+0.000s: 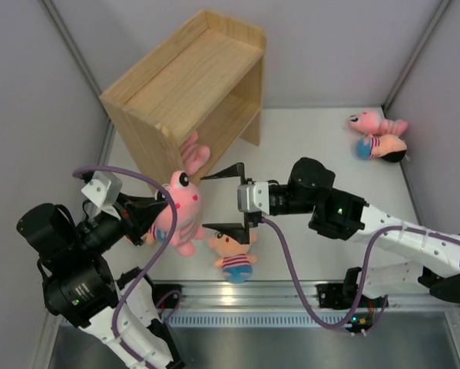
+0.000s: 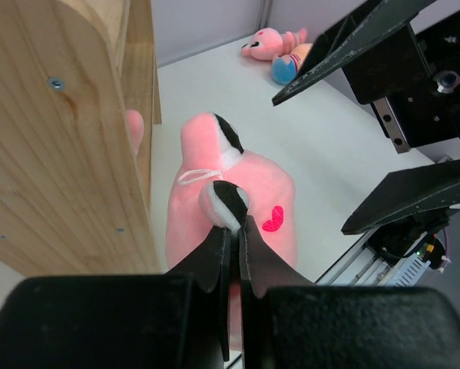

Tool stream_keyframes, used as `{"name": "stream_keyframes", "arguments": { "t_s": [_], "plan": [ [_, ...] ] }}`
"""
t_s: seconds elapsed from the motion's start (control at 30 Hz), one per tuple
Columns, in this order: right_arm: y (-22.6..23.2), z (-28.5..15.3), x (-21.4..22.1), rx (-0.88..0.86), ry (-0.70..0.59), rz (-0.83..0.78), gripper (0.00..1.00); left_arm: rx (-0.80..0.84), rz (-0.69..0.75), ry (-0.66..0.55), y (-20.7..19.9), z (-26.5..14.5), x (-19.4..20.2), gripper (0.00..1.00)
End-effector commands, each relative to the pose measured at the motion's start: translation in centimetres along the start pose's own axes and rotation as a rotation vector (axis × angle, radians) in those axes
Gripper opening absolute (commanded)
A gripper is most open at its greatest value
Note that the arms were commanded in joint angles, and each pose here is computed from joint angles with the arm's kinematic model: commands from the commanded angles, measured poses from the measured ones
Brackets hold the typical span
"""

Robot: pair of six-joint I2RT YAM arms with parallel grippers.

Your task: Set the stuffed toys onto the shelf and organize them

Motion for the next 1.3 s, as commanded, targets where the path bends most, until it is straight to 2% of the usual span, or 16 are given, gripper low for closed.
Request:
{"name": "stream_keyframes", "arguments": {
  "t_s": [0.0, 0.03, 0.2, 0.3, 0.4, 0.67, 0.8, 0.93, 1.03, 1.07, 1.1, 1.13, 1.17, 1.2, 1.23, 1.27],
  "plan": [
    [-1.9, -2.2, 0.6, 0.290, 0.017, 0.248, 0.97, -0.034, -0.059, 0.008, 1.7, 0.2, -0.6, 0.00],
    [-2.1, -3.2, 0.7, 0.347, 0.021, 0.298, 0.97, -0.034, -0.064, 0.008, 1.7, 0.2, -0.7, 0.00],
    [2.7, -3.4, 5.0, 0.348, 0.026, 0.650, 0.93, -0.028, -0.046, 0.001, 1.4, 0.2, -1.3, 0.00],
    [4.6, -2.6, 6.8, 0.328, 0.008, 0.768, 0.91, -0.026, -0.027, -0.005, 0.7, 0.1, -1.6, 0.00],
    [5.3, -1.6, 6.9, 0.286, -0.031, 0.829, 0.89, -0.025, -0.018, -0.009, 0.4, 0.0, -1.7, 0.00],
    [6.3, 1.4, 7.3, 0.139, -0.021, 0.860, 0.81, -0.018, -0.019, -0.014, -0.2, -0.1, -1.8, 0.00],
    [6.4, 2.1, 8.5, 0.158, -0.011, 0.891, 0.79, -0.009, -0.028, -0.014, -0.1, 0.0, -1.8, 0.00],
    [5.5, 2.9, 8.0, 0.162, -0.040, 0.888, 0.71, 0.008, -0.028, -0.016, -0.4, 0.0, -1.6, 0.00],
    [5.0, 3.2, 7.5, 0.170, -0.070, 0.889, 0.47, 0.017, -0.035, -0.017, -0.6, 0.0, -1.5, 0.00],
    [4.8, 3.1, 7.4, 0.179, -0.074, 0.889, 0.27, 0.016, -0.035, -0.017, -0.6, 0.0, -1.5, 0.00],
    [4.6, 2.8, 7.0, 0.180, -0.086, 0.888, 0.17, 0.002, -0.031, -0.016, -0.5, 0.0, -1.5, 0.00],
    [4.5, 2.4, 7.3, 0.190, -0.079, 0.889, 0.06, -0.010, -0.028, -0.014, -0.3, 0.0, -1.5, 0.02],
    [4.3, 1.9, 7.2, 0.198, -0.079, 0.890, 0.00, -0.024, -0.022, -0.012, -0.1, 0.0, -1.4, 0.06],
    [4.3, 1.0, 7.0, 0.204, -0.058, 0.894, 0.00, -0.060, -0.018, -0.008, 0.4, -0.1, -1.3, 0.15],
    [3.8, 0.1, 7.6, 0.223, -0.034, 0.889, 0.00, -0.077, -0.004, -0.006, 0.6, -0.1, -1.3, 0.47],
    [3.7, -0.8, 7.8, 0.227, -0.002, 0.862, 0.00, -0.096, 0.000, -0.003, 0.9, -0.2, -1.2, 0.56]
  ]
}}
Point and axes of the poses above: each gripper's point midway between its finger pads, its own z axis out along the fingers, its own y axis along the line the jaws close on, x = y × z, the point moved 2 cm from there along -z, back along the fingers, and after that the axes turned 2 degrees about -z, right-handed, at the moved point
